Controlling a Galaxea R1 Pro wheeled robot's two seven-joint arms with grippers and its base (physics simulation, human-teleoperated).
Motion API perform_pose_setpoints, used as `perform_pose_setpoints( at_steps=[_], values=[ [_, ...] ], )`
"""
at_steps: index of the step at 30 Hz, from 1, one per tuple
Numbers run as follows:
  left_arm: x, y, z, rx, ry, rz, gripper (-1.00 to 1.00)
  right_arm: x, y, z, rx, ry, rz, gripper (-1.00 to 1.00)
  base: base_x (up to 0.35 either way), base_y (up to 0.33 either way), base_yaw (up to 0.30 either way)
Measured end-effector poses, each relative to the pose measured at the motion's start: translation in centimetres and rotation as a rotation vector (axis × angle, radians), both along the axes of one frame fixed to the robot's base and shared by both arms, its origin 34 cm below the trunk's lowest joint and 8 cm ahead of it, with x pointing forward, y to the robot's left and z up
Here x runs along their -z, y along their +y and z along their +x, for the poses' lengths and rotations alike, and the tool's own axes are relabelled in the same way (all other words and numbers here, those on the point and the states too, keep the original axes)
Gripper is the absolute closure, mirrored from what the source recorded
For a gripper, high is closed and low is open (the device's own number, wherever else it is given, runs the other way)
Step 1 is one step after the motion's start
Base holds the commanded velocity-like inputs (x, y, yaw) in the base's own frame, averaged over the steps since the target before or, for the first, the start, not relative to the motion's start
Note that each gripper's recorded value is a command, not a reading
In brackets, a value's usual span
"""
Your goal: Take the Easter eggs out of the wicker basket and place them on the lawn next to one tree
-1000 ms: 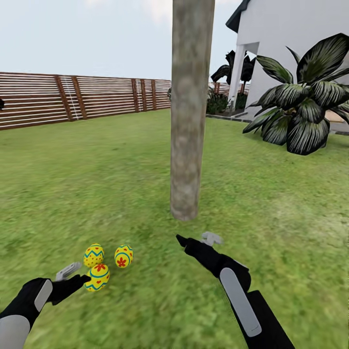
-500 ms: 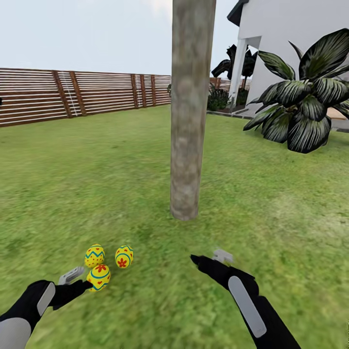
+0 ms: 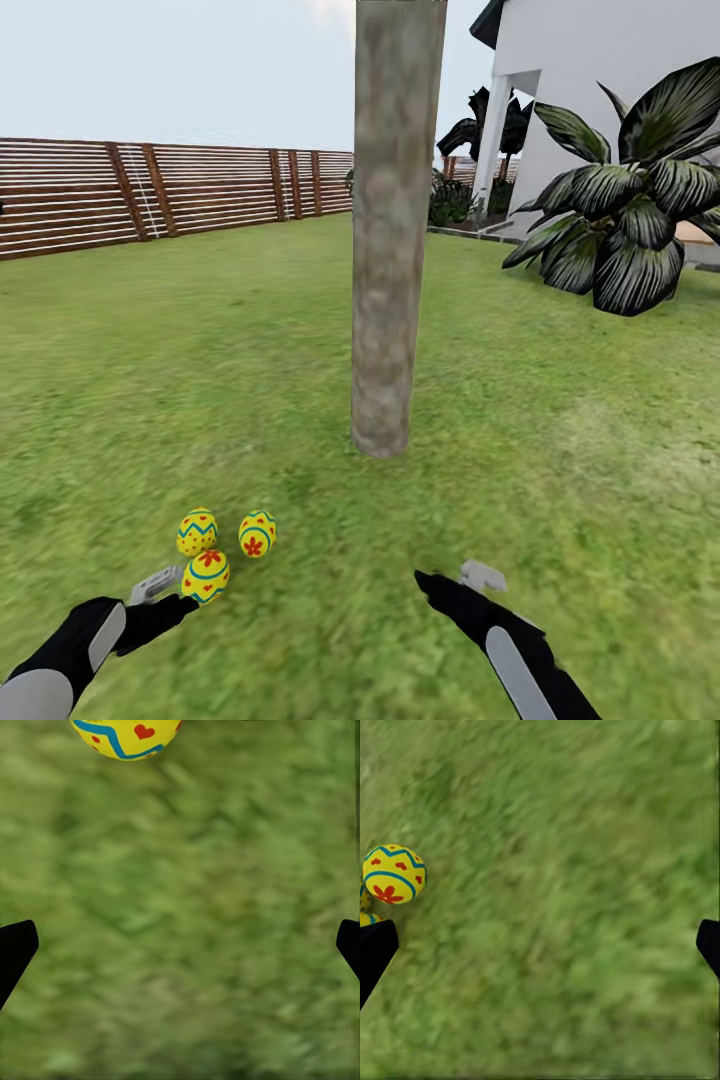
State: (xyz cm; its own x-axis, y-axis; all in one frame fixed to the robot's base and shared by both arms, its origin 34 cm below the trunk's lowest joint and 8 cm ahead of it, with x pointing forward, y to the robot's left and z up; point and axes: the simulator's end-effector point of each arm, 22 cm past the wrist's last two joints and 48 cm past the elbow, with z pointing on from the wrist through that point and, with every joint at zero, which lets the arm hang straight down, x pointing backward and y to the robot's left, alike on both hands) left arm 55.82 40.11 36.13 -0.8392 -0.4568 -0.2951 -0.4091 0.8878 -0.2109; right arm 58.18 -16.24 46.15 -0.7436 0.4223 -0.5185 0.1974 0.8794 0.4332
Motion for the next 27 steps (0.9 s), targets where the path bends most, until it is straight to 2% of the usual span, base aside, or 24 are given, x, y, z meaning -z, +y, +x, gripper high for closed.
perform_pose_setpoints(
  at_steps=[3, 7, 10, 21, 27],
  values=[
    [-0.3, -0.1, -0.1, 0.004, -0.001, 0.006, -1.00, 1.2, -3.2, -1.7, 0.004, 0.000, -0.104, -1.00, 0.000, 0.000, 0.000],
    [0.0, 0.0, -0.9, 0.000, -0.016, 0.028, -1.00, 2.6, -6.0, -3.0, 0.061, -0.022, -0.174, -1.00, 0.000, 0.000, 0.000],
    [0.1, -0.1, -1.6, -0.003, -0.015, 0.035, -1.00, 3.7, -7.1, -4.2, 0.083, -0.008, -0.204, -1.00, 0.000, 0.000, 0.000],
    [-1.7, -0.2, -1.6, 0.009, -0.014, 0.048, -1.00, 3.0, -8.0, -5.1, 0.099, 0.020, -0.225, -1.00, 0.000, 0.000, 0.000],
    [-2.6, -0.9, -1.6, 0.017, -0.002, 0.055, -1.00, 2.2, -8.3, -5.3, 0.105, 0.034, -0.225, -1.00, 0.000, 0.000, 0.000]
  ],
)
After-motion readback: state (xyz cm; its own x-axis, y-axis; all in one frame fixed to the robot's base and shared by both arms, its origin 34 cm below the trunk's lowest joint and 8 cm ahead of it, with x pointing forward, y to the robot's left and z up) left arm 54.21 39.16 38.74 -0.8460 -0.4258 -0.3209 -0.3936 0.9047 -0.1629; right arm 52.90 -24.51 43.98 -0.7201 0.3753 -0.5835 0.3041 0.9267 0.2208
